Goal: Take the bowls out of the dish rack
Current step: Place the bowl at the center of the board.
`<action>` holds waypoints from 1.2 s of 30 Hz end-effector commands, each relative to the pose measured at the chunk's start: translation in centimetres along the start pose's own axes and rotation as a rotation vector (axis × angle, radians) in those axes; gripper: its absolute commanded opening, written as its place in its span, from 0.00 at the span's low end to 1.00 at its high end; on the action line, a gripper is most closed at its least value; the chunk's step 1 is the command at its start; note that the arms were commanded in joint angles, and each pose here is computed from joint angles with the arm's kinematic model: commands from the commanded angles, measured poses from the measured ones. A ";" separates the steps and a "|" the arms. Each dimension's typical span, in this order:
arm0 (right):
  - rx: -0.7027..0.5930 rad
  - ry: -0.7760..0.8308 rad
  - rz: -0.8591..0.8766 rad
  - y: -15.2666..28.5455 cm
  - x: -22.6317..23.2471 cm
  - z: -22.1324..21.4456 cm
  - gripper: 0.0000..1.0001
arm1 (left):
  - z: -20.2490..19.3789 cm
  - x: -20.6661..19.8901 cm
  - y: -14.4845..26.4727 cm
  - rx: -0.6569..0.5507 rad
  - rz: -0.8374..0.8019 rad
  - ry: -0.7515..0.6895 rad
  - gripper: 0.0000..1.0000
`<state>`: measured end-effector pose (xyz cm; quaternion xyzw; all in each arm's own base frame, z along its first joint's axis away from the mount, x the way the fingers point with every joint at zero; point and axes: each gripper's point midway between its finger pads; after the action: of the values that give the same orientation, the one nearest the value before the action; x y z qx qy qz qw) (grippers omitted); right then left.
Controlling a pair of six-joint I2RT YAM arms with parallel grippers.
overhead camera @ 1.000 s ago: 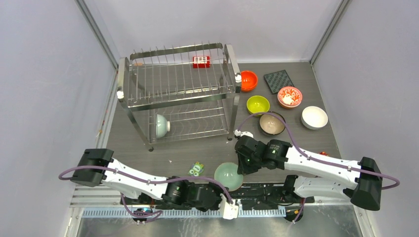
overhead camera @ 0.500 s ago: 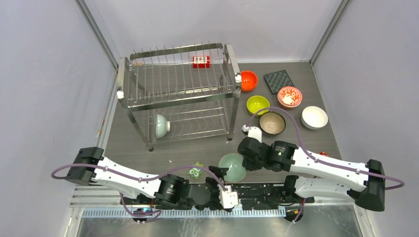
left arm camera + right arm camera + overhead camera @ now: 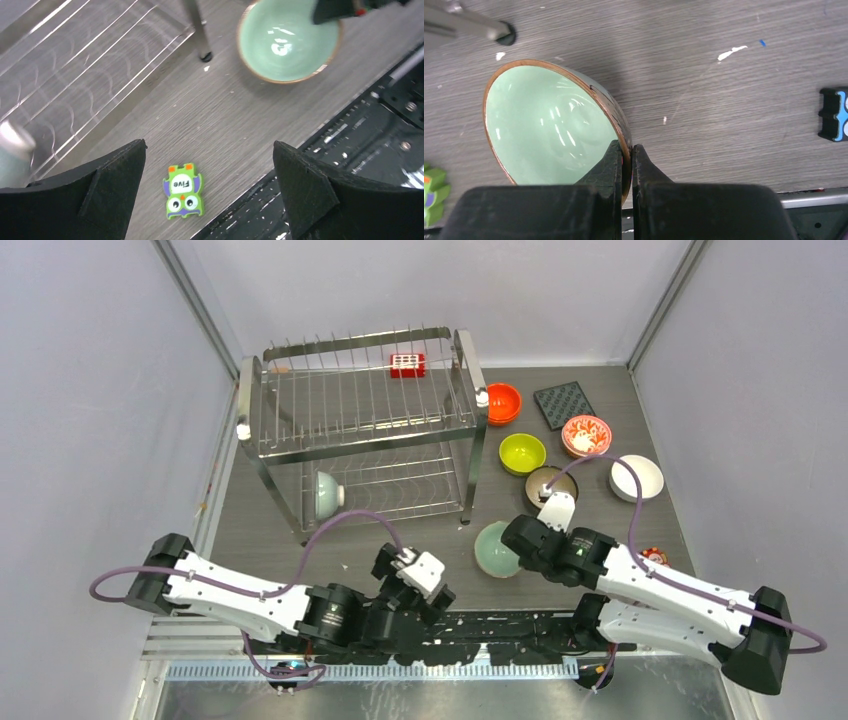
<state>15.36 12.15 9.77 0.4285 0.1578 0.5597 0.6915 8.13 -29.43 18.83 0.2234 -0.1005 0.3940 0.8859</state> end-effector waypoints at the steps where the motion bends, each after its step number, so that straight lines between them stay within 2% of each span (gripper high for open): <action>1: -0.065 -0.174 0.059 -0.8 1.3 1.7 0.01 | -0.7 4.9 0.9 0.001 0.231 0.291 1.00; 5: -0.025 -0.204 0.066 -1.1 1.3 1.0 0.01 | -1.6 5.9 0.8 -0.003 0.247 0.364 1.00; 11: 0.010 -0.212 0.066 -1.2 0.9 0.1 0.01 | -4.1 10.8 1.6 0.056 0.415 0.490 1.00; 15: 0.027 -0.220 0.059 -1.5 0.4 -0.7 0.01 | -4.7 12.5 2.0 0.063 0.451 0.537 1.00; 27: 0.068 -0.236 0.051 -2.1 -0.4 -2.1 0.01 | -4.7 14.3 3.0 0.056 0.486 0.537 1.00; 30: 0.078 -0.240 0.061 -1.8 -0.4 -2.2 0.18 | -4.7 14.7 3.1 0.053 0.497 0.533 1.00; 32: 0.077 -0.243 0.072 -1.5 -0.2 -2.0 0.38 | -4.7 15.0 3.1 0.062 0.502 0.521 1.00; 33: 0.076 -0.244 0.078 -1.3 -0.1 -1.8 0.45 | -4.7 15.0 3.0 0.071 0.501 0.507 1.00; 36: 0.074 -0.238 0.085 -0.7 0.0 -1.4 0.57 | -4.7 15.3 2.7 0.107 0.499 0.476 1.00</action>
<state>14.10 12.27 6.56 0.5203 0.1069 0.5206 0.6684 15.50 -15.73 19.16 0.1505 0.0844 0.6338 0.7540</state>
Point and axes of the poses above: each gripper's point midway between its finger pads, its own y axis back along the fingers, its own x axis along the line the jaws close on, z = x × y, and after that the axes turned 13 degrees about -y, right-handed
